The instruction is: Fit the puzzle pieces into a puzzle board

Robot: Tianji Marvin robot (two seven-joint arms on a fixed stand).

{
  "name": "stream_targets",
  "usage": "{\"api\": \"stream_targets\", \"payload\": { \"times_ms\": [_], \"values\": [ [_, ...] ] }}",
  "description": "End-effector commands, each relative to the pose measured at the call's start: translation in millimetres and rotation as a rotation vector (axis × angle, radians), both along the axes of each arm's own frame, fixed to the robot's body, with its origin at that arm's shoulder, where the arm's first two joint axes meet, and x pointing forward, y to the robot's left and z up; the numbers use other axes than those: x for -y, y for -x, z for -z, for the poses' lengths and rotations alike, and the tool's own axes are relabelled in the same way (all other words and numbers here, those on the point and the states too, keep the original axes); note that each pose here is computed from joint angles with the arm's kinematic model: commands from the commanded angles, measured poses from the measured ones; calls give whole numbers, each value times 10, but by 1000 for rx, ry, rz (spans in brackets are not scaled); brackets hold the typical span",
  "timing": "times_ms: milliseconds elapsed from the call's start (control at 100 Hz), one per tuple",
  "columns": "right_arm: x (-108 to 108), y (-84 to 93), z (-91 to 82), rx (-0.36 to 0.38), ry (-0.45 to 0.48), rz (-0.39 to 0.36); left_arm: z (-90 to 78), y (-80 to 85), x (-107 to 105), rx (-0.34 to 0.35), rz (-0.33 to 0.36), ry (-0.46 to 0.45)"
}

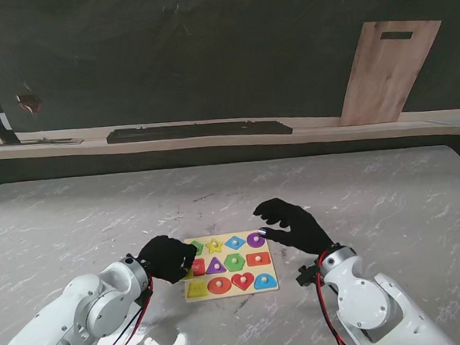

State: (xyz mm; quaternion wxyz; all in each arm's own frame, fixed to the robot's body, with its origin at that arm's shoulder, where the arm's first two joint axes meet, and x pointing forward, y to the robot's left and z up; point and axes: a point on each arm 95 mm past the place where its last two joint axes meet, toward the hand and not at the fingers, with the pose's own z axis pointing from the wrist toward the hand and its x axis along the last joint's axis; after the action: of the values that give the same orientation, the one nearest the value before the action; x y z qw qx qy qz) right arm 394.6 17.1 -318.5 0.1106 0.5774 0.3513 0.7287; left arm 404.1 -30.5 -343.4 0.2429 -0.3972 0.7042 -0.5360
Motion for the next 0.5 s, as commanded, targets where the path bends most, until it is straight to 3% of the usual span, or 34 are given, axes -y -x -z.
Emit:
{"api": "stream_targets", "payload": {
  "times_ms": [0, 490],
  "values": [
    [-18, 30, 13, 0, -13, 0, 11, -3, 58, -13, 3, 9],
    [8, 41, 3, 1, -39, 10, 132, 43, 278, -80, 1, 13]
  ]
}}
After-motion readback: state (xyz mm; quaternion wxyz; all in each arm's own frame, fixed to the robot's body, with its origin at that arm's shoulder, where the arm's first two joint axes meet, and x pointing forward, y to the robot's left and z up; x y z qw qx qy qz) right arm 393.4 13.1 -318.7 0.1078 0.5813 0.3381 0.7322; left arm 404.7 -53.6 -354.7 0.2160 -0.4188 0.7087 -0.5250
